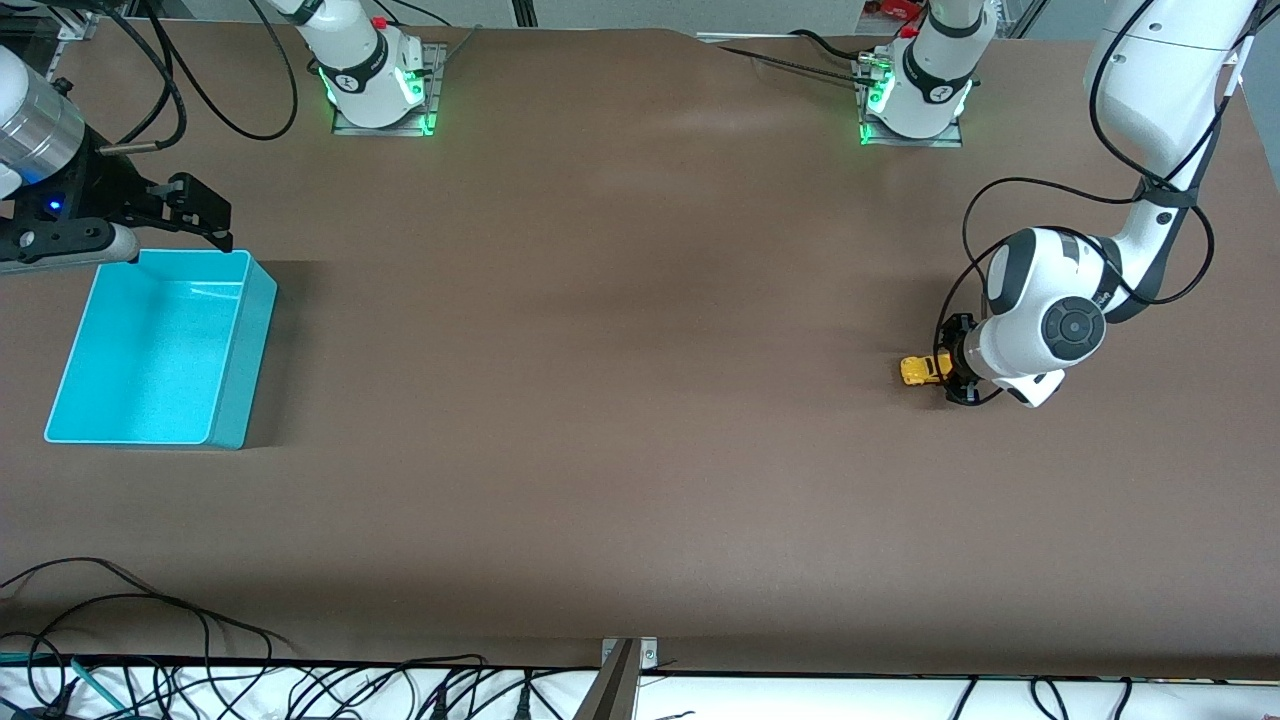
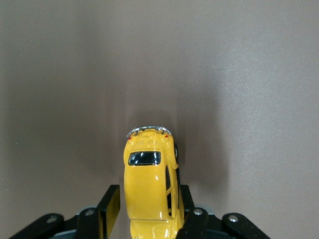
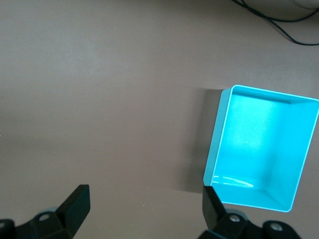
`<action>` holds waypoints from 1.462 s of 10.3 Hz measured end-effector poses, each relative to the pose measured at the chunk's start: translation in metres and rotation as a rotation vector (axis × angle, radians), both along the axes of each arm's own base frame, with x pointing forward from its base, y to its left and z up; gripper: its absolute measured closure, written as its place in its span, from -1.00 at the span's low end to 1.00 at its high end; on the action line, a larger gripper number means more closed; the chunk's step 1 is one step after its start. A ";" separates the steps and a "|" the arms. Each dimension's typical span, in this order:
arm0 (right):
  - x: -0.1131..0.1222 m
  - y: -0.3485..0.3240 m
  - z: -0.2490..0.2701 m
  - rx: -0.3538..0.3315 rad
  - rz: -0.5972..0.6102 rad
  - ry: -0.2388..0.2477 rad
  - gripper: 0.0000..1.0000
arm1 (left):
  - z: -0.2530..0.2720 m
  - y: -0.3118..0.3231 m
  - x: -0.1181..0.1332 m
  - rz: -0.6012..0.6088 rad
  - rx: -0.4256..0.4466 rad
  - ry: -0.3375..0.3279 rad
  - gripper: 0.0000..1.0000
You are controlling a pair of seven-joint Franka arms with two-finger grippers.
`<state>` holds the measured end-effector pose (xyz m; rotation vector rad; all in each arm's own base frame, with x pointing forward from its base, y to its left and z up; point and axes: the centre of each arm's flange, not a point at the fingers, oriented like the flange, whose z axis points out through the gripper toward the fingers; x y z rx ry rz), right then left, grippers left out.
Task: Wind up and store yellow beetle car
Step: 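Close the left gripper on the yellow car's body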
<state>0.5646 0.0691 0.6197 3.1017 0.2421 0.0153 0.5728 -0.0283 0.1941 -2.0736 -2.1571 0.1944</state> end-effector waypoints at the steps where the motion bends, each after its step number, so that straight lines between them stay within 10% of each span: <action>1: 0.000 0.000 0.000 0.000 0.000 0.000 -1.00 | -0.001 0.000 0.000 0.001 0.000 0.002 0.02; 15: 0.000 0.000 0.000 0.000 0.000 0.000 -1.00 | 0.004 -0.057 -0.003 -0.043 0.037 -0.012 0.21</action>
